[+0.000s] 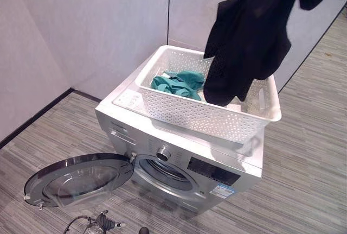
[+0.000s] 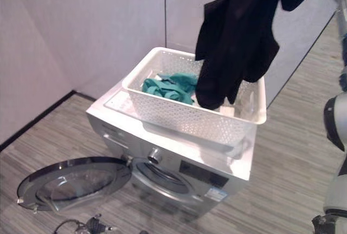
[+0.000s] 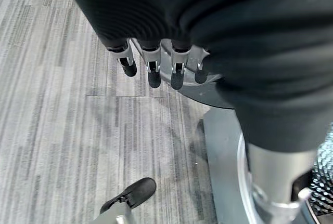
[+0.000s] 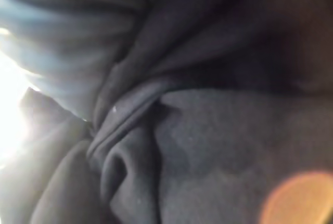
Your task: Grab the laundry basket,head to the washer,open it,put in the laundry and shut it.
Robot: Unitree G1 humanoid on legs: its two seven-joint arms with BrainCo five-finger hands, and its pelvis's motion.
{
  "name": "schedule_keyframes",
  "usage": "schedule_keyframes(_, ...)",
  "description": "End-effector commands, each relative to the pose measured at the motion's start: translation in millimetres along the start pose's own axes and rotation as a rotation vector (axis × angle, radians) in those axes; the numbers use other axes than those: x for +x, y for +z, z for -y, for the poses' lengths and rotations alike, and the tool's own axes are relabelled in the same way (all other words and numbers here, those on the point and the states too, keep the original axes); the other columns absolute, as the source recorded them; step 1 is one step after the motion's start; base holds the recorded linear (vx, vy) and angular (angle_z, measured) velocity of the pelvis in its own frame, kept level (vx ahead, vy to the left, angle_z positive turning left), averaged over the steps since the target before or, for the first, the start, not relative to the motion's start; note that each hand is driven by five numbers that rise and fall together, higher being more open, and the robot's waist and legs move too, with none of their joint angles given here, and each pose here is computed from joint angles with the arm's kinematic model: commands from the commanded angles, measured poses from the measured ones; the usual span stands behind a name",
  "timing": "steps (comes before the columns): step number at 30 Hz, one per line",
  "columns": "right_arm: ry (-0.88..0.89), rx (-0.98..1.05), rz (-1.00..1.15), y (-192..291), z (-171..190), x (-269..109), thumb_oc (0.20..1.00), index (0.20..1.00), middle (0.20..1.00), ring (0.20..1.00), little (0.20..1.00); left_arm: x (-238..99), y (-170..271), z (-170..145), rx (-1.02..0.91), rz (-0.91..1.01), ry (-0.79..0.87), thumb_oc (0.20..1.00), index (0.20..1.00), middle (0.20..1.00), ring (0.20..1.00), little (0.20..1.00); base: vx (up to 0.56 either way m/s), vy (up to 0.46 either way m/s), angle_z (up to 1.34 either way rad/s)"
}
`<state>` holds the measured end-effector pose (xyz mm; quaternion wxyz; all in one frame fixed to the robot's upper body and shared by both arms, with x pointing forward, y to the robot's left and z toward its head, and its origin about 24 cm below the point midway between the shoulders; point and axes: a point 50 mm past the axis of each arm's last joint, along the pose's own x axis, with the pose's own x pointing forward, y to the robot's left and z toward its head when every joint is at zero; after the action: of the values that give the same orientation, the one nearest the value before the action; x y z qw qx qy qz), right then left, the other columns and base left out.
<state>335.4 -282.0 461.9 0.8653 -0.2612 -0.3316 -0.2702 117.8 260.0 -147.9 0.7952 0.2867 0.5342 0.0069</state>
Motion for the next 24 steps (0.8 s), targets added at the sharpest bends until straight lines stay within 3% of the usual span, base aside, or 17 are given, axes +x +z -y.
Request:
schedule_keyframes(1, -0.236, 0.059, 0.172, 58, 62, 12, 0.200, 0.200, 0.200, 0.200, 0.200, 3, 1, -27, 0.009, -0.009, 0.090, 1.000, 1.000, 1.000, 1.000, 1.000, 0.00, 0.000, 0.00)
schedule_keyframes(7, -0.365, -0.005, 0.156, 59, 107, 9, 0.200, 0.200, 0.200, 0.200, 0.200, 1, -12, -26, -0.005, -0.054, 0.092, 1.000, 1.000, 1.000, 1.000, 1.000, 0.01, -0.002, -0.04)
schedule_keyframes(24, -0.505, -0.114, 0.079, 33, 169, -9, 0.200, 0.200, 0.200, 0.200, 0.200, -2, -30, -28, -0.074, -0.111, 0.108, 1.000, 1.000, 1.000, 1.000, 1.000, 0.00, -0.007, -0.06)
